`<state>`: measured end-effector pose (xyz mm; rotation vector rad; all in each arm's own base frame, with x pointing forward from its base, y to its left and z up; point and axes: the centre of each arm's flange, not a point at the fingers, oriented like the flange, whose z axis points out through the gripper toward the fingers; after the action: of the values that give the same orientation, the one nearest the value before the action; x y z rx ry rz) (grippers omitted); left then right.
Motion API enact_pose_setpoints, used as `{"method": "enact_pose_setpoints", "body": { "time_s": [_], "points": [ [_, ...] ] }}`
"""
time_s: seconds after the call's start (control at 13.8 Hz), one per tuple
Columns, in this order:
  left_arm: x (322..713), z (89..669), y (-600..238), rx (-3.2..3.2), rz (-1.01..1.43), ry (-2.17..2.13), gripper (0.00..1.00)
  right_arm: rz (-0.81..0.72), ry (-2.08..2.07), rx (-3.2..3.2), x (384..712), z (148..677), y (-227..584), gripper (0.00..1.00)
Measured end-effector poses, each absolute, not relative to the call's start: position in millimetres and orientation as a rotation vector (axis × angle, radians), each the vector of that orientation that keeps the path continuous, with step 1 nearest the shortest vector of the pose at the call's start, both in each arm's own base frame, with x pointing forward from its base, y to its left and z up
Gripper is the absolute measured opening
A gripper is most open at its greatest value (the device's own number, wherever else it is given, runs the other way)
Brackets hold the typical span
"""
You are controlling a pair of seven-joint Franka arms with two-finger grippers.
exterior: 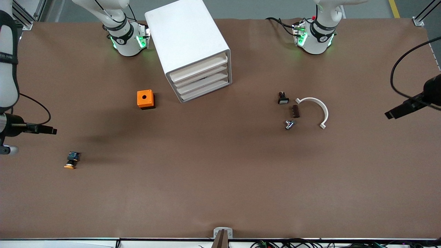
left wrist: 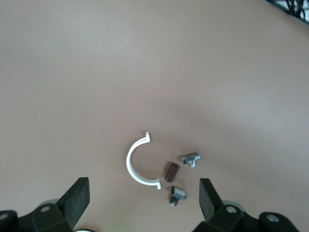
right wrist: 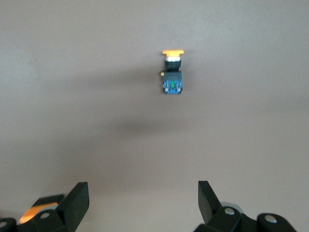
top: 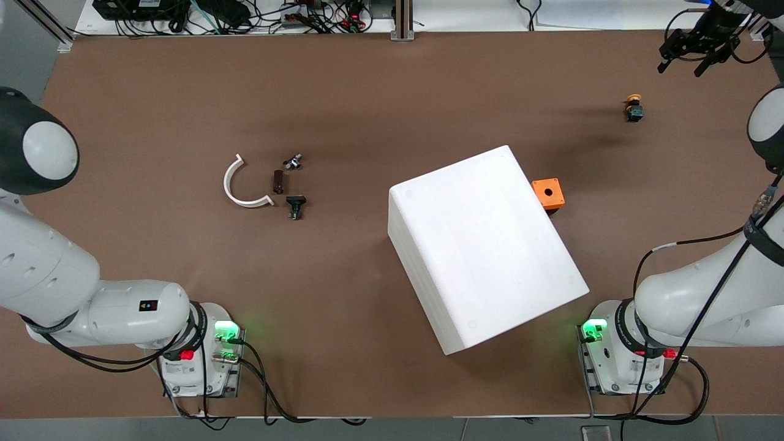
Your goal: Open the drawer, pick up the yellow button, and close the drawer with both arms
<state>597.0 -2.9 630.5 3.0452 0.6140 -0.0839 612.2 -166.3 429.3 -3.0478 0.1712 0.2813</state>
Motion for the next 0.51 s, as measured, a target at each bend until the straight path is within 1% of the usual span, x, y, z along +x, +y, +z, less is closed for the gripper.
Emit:
{"method": "enact_pose_setpoints", "body": {
  "time_s": [0.22,0.51],
  "points": [
    [562.6,651.5,-8.6,3.071,-0.086,0.481,1.00,0.316,0.176,-3.033,590.4,471.5,-162.6,1.00],
    [505.2,659.9,-38.0,3.100,-0.101,0.378,1.00,0.341,0.241,-3.019,566.9,517.3,-146.8,1.00]
  ]
}}
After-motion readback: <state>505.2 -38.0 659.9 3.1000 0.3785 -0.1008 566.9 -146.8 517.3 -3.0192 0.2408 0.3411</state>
